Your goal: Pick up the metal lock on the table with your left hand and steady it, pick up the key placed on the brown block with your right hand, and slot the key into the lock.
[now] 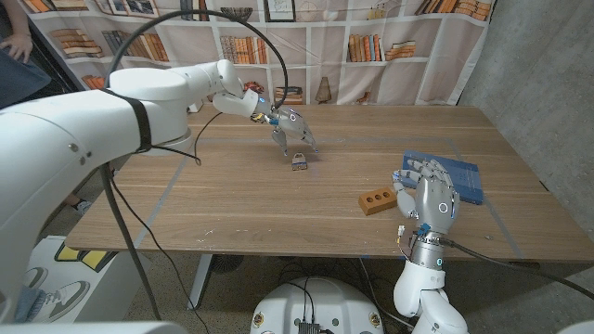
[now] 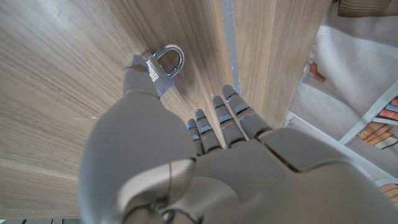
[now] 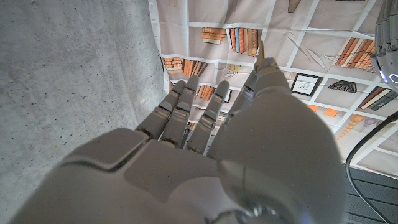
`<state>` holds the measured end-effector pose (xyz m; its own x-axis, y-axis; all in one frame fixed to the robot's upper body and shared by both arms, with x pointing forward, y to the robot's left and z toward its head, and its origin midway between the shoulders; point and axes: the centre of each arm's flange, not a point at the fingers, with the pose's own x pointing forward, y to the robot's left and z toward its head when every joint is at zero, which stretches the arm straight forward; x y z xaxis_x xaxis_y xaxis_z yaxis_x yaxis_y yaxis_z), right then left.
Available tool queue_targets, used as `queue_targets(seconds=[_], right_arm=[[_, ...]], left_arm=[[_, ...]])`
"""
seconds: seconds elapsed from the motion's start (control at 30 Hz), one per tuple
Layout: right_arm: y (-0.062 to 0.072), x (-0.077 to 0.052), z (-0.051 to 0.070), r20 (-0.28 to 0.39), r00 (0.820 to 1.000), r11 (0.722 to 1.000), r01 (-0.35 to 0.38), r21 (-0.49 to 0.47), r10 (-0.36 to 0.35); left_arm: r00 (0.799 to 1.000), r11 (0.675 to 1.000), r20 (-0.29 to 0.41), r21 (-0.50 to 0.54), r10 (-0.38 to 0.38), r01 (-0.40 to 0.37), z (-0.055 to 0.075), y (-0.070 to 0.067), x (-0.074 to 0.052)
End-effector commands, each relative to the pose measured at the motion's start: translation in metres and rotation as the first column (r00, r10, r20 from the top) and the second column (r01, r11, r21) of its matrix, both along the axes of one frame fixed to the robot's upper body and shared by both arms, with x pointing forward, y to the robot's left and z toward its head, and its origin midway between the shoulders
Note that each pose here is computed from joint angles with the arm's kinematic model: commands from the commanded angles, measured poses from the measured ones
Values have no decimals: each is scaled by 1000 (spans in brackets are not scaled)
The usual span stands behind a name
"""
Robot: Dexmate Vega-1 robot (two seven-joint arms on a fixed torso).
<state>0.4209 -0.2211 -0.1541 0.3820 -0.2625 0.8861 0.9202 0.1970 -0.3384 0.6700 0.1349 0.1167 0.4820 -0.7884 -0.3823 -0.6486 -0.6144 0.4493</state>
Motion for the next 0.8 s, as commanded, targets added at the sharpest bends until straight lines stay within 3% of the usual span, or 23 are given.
queue_targets(seconds=[0.03,0.8], right_arm=[[4,-3,-1,-8,1000,1000,5,1,-5],[10,-11,-6,-18,1000,1000,7,-1,-7]], left_arm=[[1000,1000,-2,-5,14,-14,-10,3,5],[999,999,-4,-2,34,-34,-24,6,11]])
